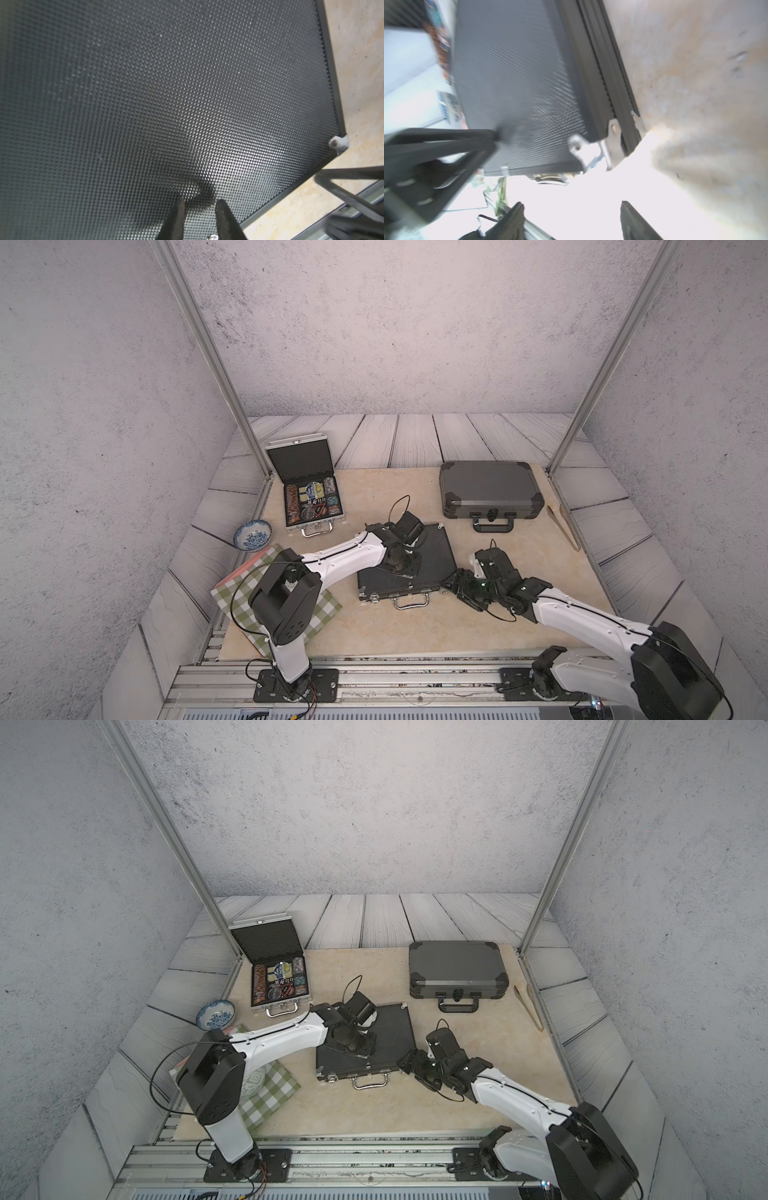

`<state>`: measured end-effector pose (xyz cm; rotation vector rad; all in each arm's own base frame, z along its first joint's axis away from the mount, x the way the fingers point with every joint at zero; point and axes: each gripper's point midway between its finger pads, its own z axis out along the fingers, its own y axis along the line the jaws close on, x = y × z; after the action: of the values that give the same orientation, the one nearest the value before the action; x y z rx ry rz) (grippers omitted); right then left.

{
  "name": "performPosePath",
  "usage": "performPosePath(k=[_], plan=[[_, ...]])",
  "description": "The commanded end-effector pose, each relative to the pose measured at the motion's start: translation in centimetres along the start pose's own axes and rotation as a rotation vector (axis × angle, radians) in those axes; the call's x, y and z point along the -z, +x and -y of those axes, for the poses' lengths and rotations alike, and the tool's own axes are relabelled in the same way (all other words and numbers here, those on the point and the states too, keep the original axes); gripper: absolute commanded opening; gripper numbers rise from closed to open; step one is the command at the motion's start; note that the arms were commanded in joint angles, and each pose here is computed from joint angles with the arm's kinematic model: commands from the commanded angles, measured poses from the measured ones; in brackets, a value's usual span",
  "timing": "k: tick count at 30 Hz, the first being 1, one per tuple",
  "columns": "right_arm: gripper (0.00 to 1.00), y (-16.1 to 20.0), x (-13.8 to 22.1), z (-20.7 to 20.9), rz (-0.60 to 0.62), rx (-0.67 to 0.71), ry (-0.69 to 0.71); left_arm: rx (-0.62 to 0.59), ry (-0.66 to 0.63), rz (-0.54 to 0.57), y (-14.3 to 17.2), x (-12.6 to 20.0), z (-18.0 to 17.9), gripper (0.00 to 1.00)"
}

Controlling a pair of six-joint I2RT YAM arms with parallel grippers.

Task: Close the poker set cases
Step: Fasten the fastener on the poker set case.

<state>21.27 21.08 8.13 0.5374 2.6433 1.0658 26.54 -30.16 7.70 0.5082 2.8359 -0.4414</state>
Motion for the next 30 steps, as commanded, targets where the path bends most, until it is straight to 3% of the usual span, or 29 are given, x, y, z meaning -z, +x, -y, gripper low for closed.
performPosePath(k=[1,4,10,21,30], plan=[[0.77,-0.6,0.5,2.2,0.093,-0.252,0.048,0.039,-0.104,-0.145,3.7,-2.4,-3.1,0.30],[0.77,-1.7,1.0,2.2,0.162,-0.385,0.051,0.044,-0.103,-0.140,3.5,-2.3,-3.1,0.30],[0.80,-1.3,0.1,2.8,0.177,-0.545,0.155,0.058,-0.098,-0.129,3.0,-1.8,-3.6,0.30],[0.82,-1.4,-3.9,0.5,0.212,-0.589,0.140,0.073,-0.093,-0.112,2.5,-1.0,-4.7,0.30],[0.81,-2.0,-5.4,1.6,0.253,-0.579,0.161,0.081,-0.089,-0.107,2.8,-0.4,-5.5,0.30]])
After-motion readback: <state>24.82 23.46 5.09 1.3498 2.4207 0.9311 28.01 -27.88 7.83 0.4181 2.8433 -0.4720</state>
